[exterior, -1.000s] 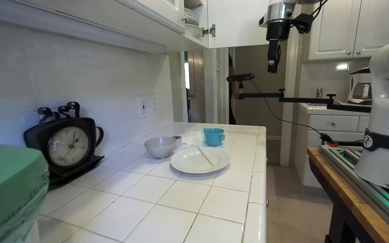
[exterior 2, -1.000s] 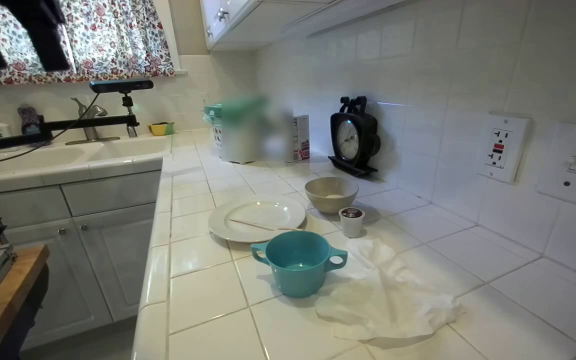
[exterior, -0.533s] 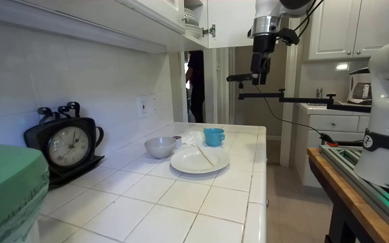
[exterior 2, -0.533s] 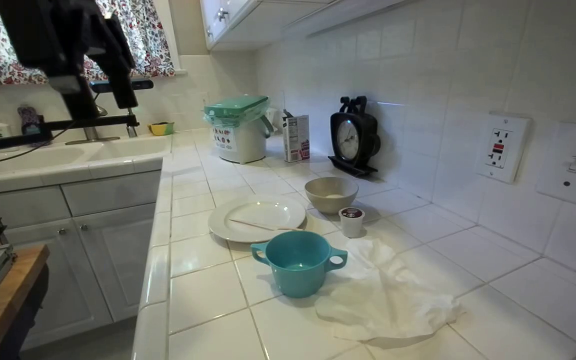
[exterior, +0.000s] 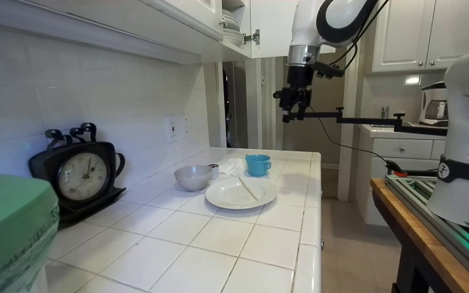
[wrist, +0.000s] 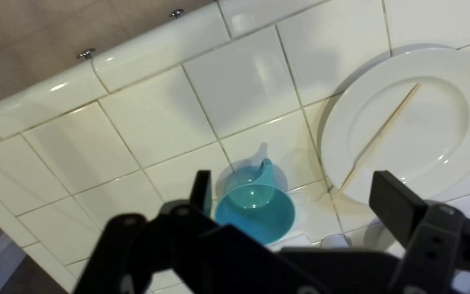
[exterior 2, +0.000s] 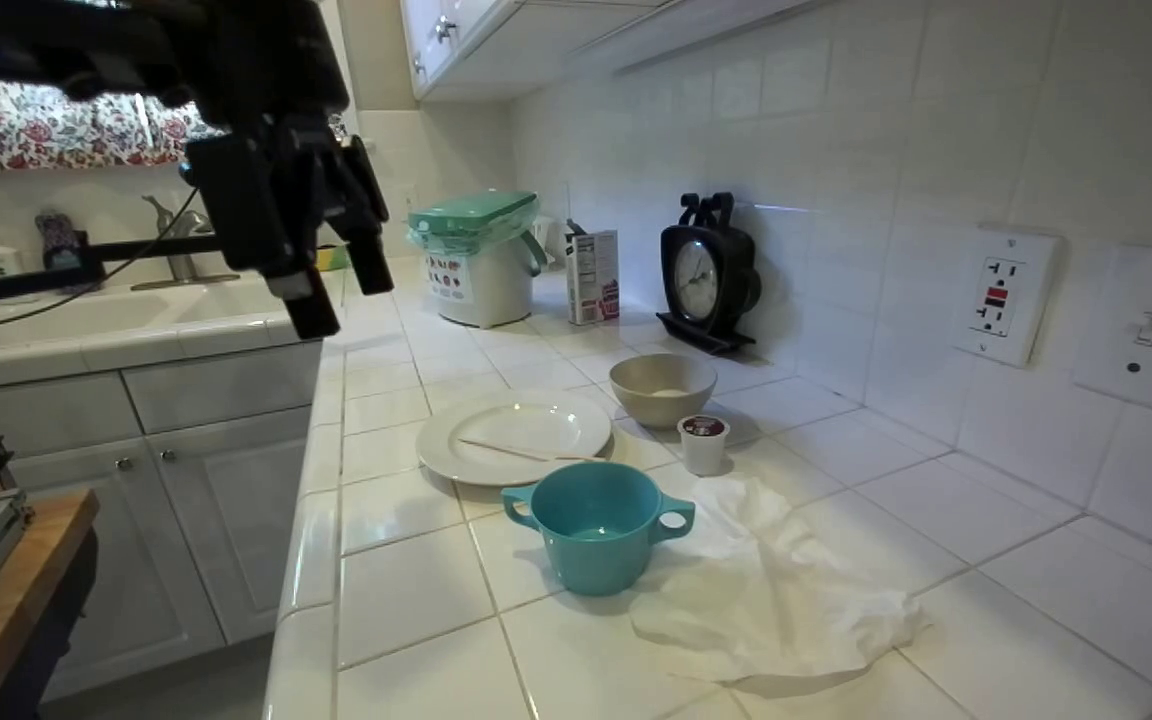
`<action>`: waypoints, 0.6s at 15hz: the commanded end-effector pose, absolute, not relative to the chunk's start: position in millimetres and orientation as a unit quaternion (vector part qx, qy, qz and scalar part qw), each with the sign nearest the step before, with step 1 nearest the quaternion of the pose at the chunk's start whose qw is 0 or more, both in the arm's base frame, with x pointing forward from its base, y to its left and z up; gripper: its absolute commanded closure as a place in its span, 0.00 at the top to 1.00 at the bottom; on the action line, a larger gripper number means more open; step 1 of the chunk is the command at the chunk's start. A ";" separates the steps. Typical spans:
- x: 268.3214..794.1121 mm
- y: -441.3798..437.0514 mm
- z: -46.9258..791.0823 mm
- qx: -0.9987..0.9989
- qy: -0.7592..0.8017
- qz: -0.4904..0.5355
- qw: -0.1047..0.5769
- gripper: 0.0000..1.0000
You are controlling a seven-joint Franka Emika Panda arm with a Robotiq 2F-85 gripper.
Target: Use the stirrer on the plate to stir the contents in the bowl then place it back on the plate
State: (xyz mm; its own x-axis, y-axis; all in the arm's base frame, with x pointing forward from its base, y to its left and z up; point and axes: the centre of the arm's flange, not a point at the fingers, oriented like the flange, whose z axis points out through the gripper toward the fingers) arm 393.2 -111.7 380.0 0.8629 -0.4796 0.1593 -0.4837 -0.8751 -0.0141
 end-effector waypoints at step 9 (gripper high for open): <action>420.1 -110.5 349.4 0.954 -0.285 0.089 -0.011 1.00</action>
State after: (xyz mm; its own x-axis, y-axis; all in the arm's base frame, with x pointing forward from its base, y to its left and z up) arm 420.1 -110.5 349.4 0.8215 -0.5461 0.1638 -0.5423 -0.8372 -0.0711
